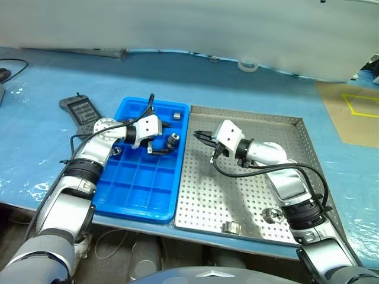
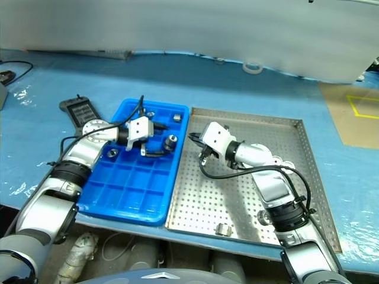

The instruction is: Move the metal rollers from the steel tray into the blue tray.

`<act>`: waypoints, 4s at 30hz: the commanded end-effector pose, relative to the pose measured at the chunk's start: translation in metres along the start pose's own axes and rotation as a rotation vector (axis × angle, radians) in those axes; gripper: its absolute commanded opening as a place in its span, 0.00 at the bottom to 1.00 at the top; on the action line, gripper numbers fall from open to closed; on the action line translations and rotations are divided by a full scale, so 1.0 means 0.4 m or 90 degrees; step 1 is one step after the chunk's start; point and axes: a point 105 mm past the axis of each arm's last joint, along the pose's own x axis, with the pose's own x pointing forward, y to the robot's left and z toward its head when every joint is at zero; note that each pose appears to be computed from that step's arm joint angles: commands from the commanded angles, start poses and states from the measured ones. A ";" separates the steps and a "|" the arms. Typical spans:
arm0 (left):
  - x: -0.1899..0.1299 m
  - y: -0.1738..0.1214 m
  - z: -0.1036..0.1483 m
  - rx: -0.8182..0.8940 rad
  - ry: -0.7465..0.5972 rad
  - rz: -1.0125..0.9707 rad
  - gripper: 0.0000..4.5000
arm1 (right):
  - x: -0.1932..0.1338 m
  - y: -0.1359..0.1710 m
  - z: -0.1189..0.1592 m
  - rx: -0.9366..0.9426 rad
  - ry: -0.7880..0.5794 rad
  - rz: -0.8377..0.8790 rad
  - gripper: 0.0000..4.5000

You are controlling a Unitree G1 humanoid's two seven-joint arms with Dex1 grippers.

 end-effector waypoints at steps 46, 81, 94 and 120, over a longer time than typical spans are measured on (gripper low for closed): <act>0.069 -0.001 -0.072 -0.129 0.054 0.020 0.72 | -0.023 -0.006 0.004 -0.004 0.005 -0.036 0.02; 0.039 0.131 0.171 -0.451 -0.348 0.106 0.42 | -0.010 -0.035 0.034 -0.036 -0.023 -0.047 0.02; 0.031 0.191 0.239 -0.662 -0.533 0.101 0.42 | -0.018 -0.075 0.031 0.012 -0.032 -0.113 0.55; 0.123 0.155 0.240 -0.838 -0.478 0.011 0.42 | 0.003 -0.084 0.071 0.052 -0.075 -0.154 0.55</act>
